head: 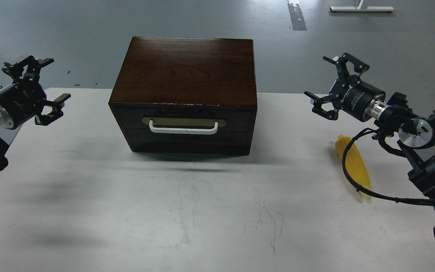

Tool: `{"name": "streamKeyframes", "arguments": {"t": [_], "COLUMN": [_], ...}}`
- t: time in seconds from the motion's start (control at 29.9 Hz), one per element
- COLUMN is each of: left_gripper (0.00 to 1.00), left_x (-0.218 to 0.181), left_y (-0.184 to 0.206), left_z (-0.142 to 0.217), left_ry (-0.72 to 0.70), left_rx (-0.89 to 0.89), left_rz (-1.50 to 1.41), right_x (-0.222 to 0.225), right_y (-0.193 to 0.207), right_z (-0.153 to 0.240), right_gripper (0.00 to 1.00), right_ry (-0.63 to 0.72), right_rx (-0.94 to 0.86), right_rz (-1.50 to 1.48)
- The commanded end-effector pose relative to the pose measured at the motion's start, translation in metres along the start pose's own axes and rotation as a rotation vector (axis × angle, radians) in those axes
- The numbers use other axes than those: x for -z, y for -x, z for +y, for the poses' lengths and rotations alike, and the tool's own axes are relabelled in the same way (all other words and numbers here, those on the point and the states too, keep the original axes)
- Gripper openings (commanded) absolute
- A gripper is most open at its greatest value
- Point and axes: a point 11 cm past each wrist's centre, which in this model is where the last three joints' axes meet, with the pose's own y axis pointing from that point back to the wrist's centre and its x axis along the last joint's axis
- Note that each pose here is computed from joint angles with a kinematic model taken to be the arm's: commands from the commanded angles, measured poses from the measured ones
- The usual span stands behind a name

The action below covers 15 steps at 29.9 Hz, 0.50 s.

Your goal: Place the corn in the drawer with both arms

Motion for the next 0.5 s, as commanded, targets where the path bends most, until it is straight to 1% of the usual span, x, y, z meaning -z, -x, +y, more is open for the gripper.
{"name": "streamKeyframes", "arguments": {"t": [0.0,0.2,0.47], "left_gripper": [0.99,0.99,0.99], "left_x": [0.003,-0.007,-0.008], "left_y": [0.009,0.013,0.013], "left_z": [-0.001,-0.004,-0.004], "left_ry": [-0.003,0.061,0.067], "left_rx": [0.044,0.058,0.057], "left_rz": [0.011,0.024,0.027], "right_x": [0.000,-0.001,-0.002], "right_y": [0.000,0.000,0.001], "right_z": [0.000,0.000,-0.001], "right_gripper": [1.00,1.00,1.00], "right_ry": [0.001,0.003,0.007], "right_rx": [0.001,0.001,0.002], "right_rz": [-0.001,0.000,0.001]}}
